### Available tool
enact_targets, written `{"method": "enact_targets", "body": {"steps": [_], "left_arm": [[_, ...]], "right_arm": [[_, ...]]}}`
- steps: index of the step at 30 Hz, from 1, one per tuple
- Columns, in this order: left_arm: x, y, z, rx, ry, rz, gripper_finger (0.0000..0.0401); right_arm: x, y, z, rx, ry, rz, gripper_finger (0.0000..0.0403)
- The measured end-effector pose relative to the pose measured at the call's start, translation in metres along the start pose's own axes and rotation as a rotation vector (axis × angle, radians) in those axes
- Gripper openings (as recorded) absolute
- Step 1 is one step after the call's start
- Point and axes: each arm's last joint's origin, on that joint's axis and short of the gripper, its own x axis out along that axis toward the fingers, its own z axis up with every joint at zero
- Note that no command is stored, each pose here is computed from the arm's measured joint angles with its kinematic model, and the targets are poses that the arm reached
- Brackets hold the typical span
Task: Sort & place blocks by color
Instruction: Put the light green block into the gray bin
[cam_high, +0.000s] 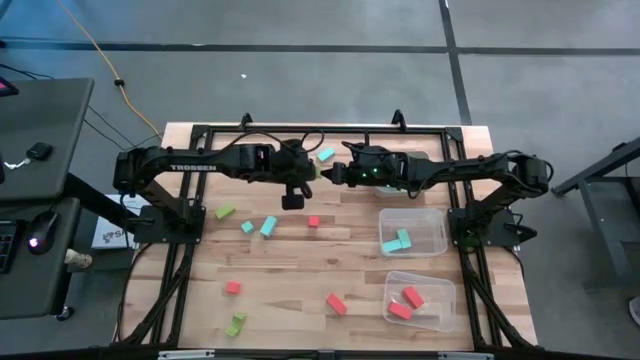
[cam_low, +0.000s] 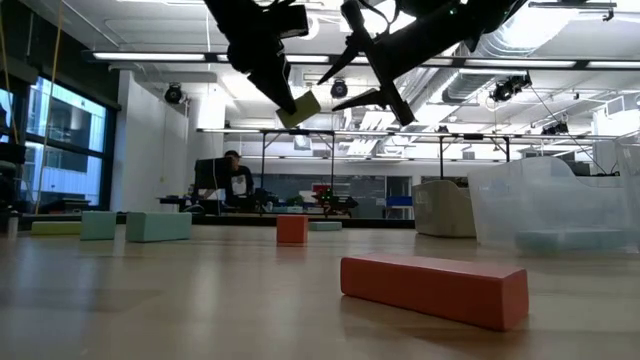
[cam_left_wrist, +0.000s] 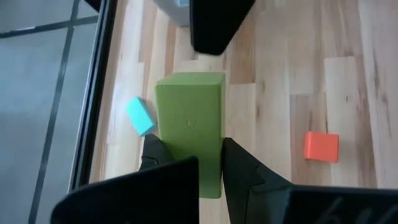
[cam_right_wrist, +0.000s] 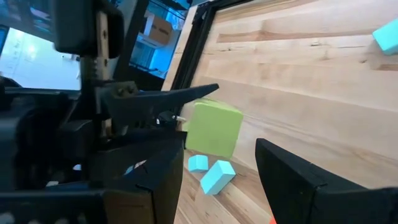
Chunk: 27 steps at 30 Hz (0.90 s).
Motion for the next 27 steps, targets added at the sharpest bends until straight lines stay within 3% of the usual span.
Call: {"method": "enact_targets", "body": {"steps": [16, 27], "left_arm": [[0.001, 0.002, 0.001, 0.006, -0.011, 0.001, 0.0000], [0.031, -0.009, 0.000, 0.037, 0.060, -0.031, 0.0000]], "right_arm": [[0.013, -0.003, -0.002, 0.031, -0.021, 0.023, 0.0190], [0.014, -0.008, -0.002, 0.042, -0.007, -0.010, 0.0190]]}}
